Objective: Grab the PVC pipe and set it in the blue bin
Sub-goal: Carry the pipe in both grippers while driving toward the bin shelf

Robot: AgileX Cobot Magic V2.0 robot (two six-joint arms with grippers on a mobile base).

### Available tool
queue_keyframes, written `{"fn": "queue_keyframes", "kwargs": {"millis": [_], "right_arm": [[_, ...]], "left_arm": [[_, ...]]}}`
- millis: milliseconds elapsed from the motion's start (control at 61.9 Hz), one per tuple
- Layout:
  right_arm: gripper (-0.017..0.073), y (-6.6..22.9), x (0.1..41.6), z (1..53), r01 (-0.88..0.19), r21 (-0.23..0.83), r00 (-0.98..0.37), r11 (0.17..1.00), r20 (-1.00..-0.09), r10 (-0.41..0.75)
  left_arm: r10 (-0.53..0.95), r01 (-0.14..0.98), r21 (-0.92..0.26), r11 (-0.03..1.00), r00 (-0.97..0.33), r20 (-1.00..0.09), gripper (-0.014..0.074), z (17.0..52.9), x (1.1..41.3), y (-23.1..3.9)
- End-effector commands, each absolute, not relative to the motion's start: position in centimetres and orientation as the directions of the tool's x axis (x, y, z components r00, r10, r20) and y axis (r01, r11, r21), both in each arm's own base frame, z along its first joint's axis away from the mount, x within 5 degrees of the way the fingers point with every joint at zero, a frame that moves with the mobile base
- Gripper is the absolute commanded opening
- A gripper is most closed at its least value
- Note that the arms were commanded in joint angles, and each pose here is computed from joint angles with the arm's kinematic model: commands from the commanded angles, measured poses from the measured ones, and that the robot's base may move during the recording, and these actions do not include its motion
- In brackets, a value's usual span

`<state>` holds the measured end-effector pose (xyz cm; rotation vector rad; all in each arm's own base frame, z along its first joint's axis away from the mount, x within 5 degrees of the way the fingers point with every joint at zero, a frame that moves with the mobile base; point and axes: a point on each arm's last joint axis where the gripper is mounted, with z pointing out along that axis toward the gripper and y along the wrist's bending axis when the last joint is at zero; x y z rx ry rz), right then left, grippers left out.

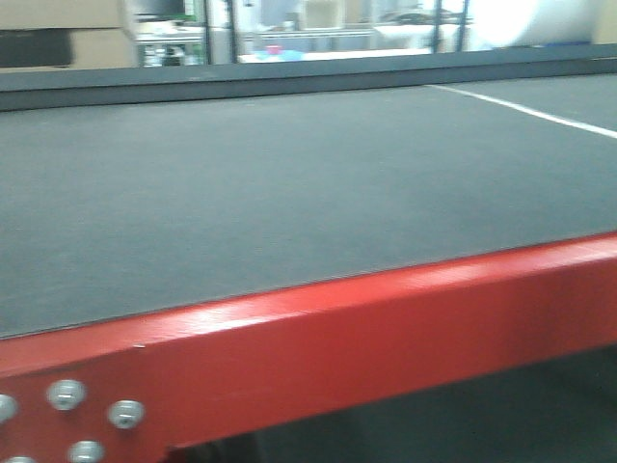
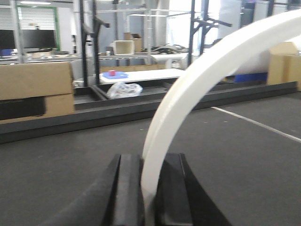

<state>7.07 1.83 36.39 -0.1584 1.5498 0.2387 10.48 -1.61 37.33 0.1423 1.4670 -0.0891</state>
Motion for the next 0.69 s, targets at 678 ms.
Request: {"fn": "queue_keyframes", "kwargs": {"millis": [678], "right_arm": [[-0.0155, 1.78, 6.98, 36.63, -0.249, 0.035, 0.036, 0.968, -0.998, 0.045]], "left_arm": [[0.020, 0.153, 0.041, 0.987, 0.137, -0.990, -0.0111, 37.73, 10.32, -1.66]]}}
